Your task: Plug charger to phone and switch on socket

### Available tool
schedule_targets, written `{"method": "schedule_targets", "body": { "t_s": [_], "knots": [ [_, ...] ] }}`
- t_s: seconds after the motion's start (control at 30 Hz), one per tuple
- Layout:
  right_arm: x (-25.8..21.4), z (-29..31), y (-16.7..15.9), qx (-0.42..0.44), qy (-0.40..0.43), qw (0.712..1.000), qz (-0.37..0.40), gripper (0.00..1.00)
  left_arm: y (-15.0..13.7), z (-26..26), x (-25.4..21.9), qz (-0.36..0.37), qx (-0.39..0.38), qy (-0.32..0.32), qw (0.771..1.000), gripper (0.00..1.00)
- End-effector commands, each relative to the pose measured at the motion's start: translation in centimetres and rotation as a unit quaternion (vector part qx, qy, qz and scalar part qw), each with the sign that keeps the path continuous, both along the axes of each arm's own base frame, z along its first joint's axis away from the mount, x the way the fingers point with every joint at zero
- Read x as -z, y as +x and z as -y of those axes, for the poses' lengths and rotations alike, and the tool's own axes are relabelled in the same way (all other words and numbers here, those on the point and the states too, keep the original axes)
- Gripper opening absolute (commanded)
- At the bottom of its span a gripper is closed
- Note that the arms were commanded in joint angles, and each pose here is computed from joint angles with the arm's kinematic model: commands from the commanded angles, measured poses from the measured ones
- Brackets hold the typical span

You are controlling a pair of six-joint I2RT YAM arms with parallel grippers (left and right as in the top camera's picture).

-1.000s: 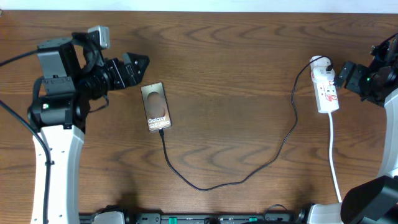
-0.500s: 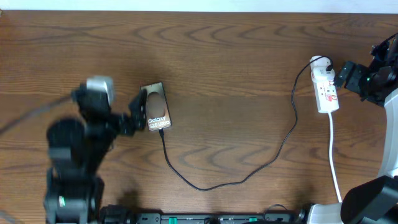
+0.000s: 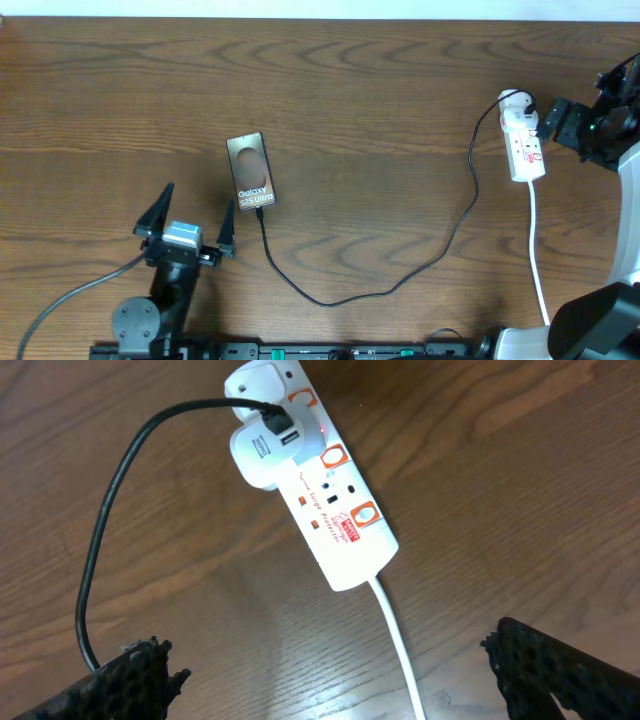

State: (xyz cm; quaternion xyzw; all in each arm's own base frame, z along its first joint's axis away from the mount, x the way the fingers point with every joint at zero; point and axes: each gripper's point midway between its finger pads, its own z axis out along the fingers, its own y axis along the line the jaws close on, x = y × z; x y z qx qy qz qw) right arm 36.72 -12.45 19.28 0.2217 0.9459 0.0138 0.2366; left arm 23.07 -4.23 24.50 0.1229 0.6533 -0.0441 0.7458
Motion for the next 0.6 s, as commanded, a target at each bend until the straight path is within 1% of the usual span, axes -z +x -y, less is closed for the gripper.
{"method": "schedule_targets", "body": {
  "t_s": [0.0,0.23,0.47,0.57],
  "knots": [
    [-0.2,0.0,0.0,0.005,0.001,1.0,0.003,0.99,0.2,-0.4,1.2,0.013,-0.011,0.009,1.0,0.9],
    [-0.2,0.0,0.0,0.005,0.001,1.0,0.003,0.99,1.1,-0.5,5.4,-0.028,-0.012,0.007,1.0,0.9],
    [-0.2,0.0,0.0,0.005,0.001,1.0,0.003,0.99,1.0,-0.4,10.2,-0.124,-0.009,0.006,0.992,0.9],
    [-0.2,0.0,0.0,0.005,0.001,1.0,0.003,0.99,1.0,-0.4,10.2,-0.125,-0.01,0.003,0.992,0.9]
  ]
}}
